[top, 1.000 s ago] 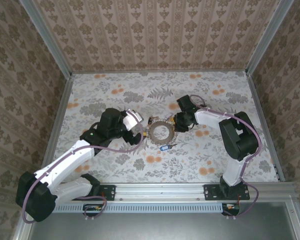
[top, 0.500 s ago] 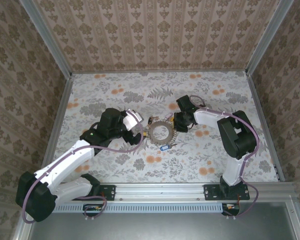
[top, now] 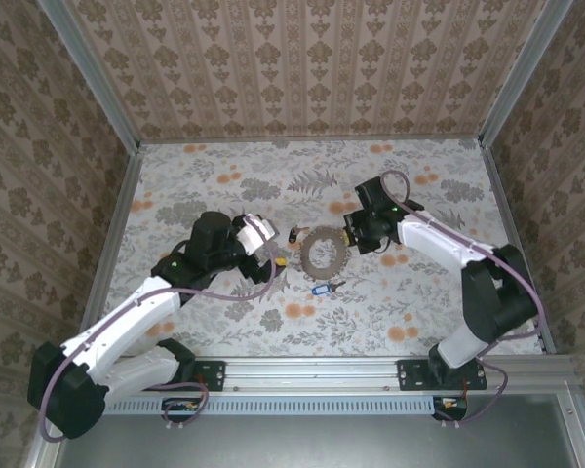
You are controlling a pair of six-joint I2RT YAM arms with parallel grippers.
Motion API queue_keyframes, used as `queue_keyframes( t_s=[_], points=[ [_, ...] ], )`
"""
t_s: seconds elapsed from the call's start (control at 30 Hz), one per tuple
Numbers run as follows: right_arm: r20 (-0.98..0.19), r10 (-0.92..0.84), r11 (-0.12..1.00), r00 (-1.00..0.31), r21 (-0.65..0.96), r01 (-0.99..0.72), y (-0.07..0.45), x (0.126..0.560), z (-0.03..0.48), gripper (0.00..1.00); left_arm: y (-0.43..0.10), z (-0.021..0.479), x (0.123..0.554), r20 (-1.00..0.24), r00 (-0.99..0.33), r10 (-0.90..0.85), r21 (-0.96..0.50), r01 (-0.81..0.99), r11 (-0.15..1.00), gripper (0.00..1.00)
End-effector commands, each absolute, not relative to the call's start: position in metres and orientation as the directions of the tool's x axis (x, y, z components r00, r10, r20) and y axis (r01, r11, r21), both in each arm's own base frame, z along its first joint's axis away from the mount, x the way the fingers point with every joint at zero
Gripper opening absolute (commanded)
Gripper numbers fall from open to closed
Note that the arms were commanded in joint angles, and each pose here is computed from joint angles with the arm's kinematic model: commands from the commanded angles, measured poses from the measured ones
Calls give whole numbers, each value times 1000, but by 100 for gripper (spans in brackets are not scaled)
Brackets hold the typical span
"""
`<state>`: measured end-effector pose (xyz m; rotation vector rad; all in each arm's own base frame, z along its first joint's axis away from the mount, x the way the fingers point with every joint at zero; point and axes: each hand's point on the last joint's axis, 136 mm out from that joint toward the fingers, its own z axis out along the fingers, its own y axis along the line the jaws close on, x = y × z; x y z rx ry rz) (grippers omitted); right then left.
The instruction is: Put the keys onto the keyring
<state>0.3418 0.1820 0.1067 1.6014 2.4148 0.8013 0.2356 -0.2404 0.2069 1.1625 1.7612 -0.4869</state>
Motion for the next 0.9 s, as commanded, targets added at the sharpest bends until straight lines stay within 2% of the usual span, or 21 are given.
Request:
queue_keyframes(
  t_s=[0.0, 0.1, 0.23, 0.47, 0.6, 0.87],
  points=[
    [-20, 730, 567, -683, 576, 589, 182, 332, 125, 0, -248, 237, 220, -919, -17, 394, 166, 890, 424, 99],
    [-221, 518, 728, -826, 621, 290, 195, 329, 160, 0, -253, 255, 210, -946, 49, 319, 181, 900, 396, 99],
    [-449, 273, 817, -851, 575, -41, 212, 311, 209, 0, -262, 263, 204, -954, 95, 285, 197, 914, 355, 97],
    [-595, -86, 778, -799, 461, -427, 247, 269, 234, 0, -286, 251, 201, -961, 126, 246, 206, 920, 334, 97],
    [-657, -272, 705, -703, 361, -611, 257, 249, 235, 0, -291, 243, 205, -973, 86, 216, 158, 924, 347, 95],
    [-716, -345, 563, -607, 359, -744, 270, 226, 253, 0, -297, 216, 195, -971, 19, 239, 93, 948, 304, 90]
  ],
)
